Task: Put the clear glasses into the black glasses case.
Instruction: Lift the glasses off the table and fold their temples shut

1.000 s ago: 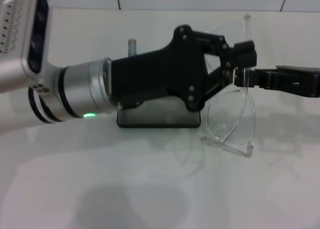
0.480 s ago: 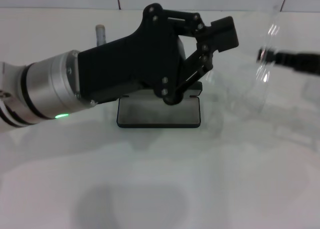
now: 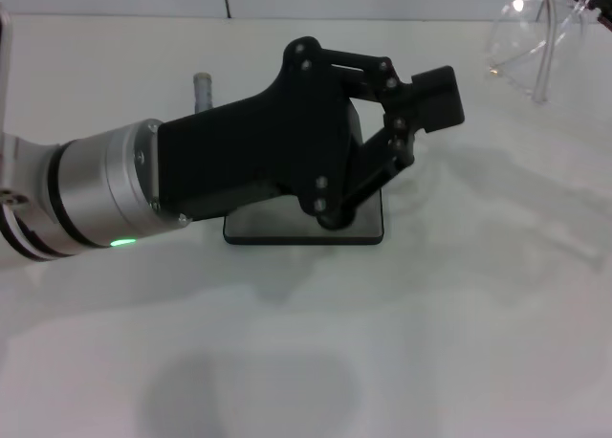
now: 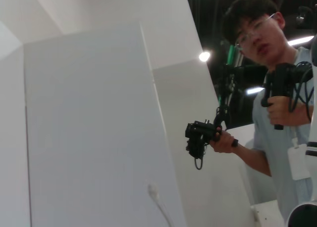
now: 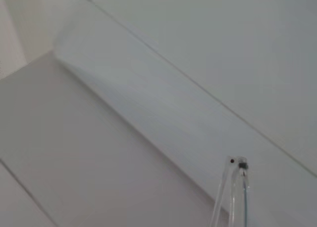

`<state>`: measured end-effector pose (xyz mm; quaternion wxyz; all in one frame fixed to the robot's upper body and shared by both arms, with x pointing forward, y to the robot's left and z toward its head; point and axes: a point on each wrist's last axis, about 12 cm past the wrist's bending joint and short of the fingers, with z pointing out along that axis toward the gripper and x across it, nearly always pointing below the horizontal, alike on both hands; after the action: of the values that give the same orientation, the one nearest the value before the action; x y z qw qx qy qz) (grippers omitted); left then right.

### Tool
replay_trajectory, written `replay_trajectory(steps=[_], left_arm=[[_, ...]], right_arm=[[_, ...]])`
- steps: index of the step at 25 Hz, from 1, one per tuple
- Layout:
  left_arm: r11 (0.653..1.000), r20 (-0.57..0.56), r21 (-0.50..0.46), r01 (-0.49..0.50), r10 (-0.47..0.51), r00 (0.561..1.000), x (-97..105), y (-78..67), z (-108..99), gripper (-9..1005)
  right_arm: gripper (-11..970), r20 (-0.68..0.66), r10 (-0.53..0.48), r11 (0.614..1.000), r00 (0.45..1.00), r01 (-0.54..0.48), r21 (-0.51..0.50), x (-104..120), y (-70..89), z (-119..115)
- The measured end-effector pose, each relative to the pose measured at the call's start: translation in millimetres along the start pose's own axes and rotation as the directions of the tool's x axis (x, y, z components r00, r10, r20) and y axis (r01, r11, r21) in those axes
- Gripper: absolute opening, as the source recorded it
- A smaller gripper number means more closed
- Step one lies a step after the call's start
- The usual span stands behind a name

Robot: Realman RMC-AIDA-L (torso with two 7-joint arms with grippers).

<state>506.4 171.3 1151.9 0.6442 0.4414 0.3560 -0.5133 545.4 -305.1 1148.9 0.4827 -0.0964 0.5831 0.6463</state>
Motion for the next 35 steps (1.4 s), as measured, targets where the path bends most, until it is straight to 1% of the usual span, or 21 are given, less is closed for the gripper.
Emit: replay_trajectory(steps=[8,13,24,29,35], left_arm=[[1.0,0.013,0.024,0.014,-0.014,1.0,1,-2.6,7,70],[1.0,0.011,0.024,0.016,-0.016,1.0,2,-2.4,7,70],[1.0,0.01,0.022,0.015,-0.016,1.0,2,-2.4,8,71],[1.0,0.009,0.018,0.013,-0.013,1.0,2,-1.5,7,71],[1.0,0.008,0.018,0.017,-0.017,1.0,3,0.2,8,71]], right_arm=[[57,-0.056,-0.009,0.996,0.998,0.004,-0.093,7,-0.9,34],[57,-0.105,-0.018,0.991,0.994,0.004,-0.131,12,-0.7,49],[57,-0.132,-0.024,0.989,0.991,0.004,-0.145,17,-0.3,55],[57,-0.222,-0.03,0.982,0.975,-0.012,-0.186,23,2.9,66],[57,-0.294,-0.054,0.962,0.954,-0.029,-0.272,25,11.7,77]])
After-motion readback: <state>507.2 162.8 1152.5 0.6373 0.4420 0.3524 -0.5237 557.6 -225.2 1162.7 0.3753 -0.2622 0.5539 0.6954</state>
